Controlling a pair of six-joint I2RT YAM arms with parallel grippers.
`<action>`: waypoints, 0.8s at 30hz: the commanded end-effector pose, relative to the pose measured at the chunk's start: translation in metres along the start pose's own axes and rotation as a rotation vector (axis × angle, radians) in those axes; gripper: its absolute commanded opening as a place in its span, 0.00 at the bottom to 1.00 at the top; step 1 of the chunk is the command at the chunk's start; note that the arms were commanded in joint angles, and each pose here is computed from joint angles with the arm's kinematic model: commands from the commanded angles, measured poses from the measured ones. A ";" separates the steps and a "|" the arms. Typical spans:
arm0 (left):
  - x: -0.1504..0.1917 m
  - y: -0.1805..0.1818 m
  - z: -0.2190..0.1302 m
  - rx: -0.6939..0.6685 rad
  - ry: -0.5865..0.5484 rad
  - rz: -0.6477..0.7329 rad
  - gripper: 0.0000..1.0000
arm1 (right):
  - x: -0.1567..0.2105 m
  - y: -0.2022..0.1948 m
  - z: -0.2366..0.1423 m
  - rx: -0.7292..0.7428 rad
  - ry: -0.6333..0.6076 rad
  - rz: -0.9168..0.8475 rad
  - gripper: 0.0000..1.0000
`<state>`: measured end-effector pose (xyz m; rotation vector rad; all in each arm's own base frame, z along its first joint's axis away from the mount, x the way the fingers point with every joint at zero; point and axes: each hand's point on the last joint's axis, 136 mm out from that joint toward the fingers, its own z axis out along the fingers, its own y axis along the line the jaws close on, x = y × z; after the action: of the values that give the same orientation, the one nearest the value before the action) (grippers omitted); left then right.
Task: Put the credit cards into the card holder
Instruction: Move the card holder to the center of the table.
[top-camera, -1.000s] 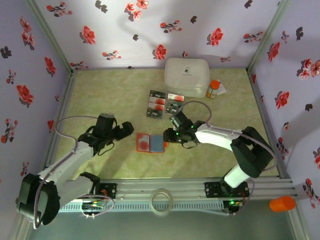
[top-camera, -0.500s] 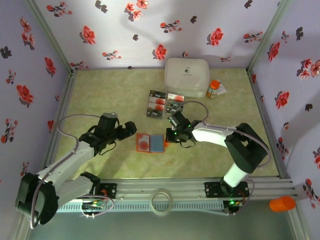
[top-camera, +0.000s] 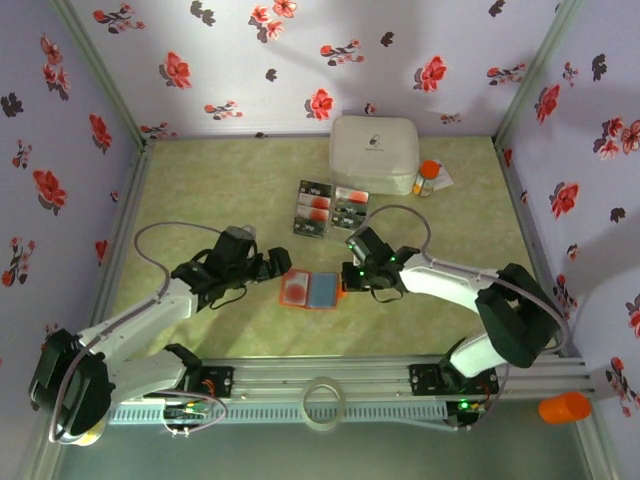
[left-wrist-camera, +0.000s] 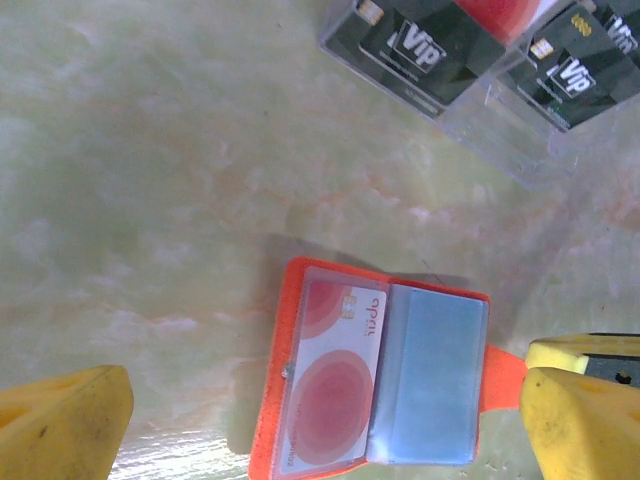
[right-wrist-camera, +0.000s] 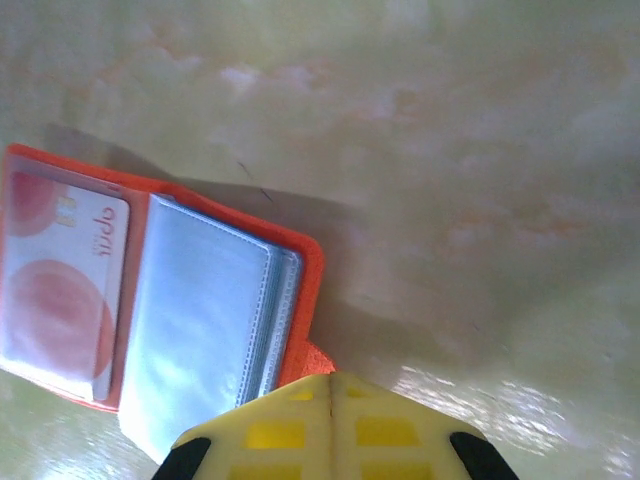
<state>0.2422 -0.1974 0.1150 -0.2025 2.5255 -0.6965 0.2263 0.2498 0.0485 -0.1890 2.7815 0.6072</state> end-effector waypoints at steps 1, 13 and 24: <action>-0.006 -0.018 0.003 0.023 -0.022 0.000 1.00 | 0.009 -0.013 -0.002 0.059 0.009 -0.026 0.00; 0.014 -0.041 0.030 0.014 0.048 0.098 1.00 | -0.008 -0.022 -0.006 0.050 -0.001 -0.015 0.13; 0.024 -0.045 0.040 -0.039 0.062 0.191 0.98 | -0.036 0.001 -0.027 -0.035 -0.076 0.035 0.17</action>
<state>0.2375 -0.2532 0.0900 -0.0049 2.6076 -0.6208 0.2454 0.2349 0.0729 -0.1588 2.7258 0.6023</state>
